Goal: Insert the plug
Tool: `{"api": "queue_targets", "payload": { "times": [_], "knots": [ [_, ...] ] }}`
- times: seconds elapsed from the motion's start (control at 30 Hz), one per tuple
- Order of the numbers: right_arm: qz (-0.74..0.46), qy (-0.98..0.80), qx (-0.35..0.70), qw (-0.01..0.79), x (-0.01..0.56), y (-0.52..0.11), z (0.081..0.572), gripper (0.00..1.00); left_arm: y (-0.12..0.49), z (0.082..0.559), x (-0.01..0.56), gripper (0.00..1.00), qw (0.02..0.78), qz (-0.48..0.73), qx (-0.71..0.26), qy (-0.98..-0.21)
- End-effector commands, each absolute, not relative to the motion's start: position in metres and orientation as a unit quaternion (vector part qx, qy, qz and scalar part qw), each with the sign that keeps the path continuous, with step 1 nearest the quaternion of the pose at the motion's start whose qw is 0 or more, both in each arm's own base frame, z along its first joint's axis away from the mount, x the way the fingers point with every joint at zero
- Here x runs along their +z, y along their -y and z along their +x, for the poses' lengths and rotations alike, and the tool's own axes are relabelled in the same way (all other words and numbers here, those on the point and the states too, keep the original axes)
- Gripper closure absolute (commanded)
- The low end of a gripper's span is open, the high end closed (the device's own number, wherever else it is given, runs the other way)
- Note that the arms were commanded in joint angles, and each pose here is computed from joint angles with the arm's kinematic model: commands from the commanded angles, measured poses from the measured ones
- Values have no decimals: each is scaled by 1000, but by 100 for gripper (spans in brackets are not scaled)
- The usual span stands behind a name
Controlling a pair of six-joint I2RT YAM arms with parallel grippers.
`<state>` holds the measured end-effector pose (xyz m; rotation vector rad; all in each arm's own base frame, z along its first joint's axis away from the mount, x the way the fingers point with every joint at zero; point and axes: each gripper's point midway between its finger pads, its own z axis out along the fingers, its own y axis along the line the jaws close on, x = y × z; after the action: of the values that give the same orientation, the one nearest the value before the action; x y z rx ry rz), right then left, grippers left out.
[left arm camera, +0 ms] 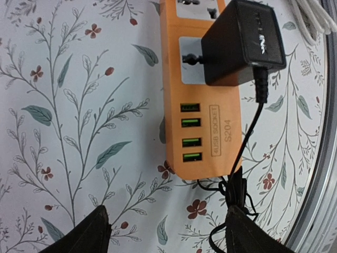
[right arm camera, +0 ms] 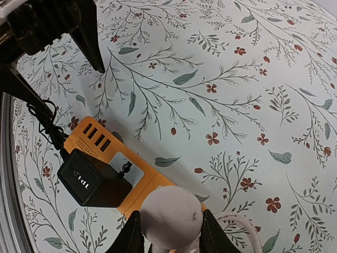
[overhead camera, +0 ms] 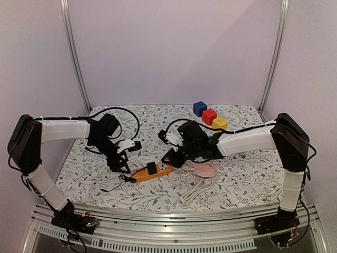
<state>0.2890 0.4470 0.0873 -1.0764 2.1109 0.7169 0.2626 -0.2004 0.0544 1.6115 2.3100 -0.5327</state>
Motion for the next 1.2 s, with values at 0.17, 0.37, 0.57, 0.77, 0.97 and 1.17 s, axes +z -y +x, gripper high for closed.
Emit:
{"api": "queue_targets", "payload": {
  "times": [0.17, 0.37, 0.57, 0.77, 0.97, 1.17],
  "knots": [
    [-367, -824, 306, 304, 70, -452, 286, 100, 209, 240, 34, 26, 125, 586, -188, -778],
    [-352, -831, 303, 306, 69, -451, 278, 100, 218, 232, 32, 28, 118, 589, -198, -774],
    [-330, -838, 286, 326, 75, -446, 268, 100, 221, 224, 34, 31, 115, 586, -216, -773],
    [-308, -843, 277, 343, 69, -442, 271, 100, 222, 220, 35, 32, 114, 584, -226, -772],
    [-292, -849, 253, 360, 71, -435, 268, 100, 223, 217, 37, 32, 113, 582, -233, -771],
    [-267, -853, 249, 373, 78, -436, 257, 100, 225, 218, 40, 32, 117, 579, -238, -771]
  ]
}}
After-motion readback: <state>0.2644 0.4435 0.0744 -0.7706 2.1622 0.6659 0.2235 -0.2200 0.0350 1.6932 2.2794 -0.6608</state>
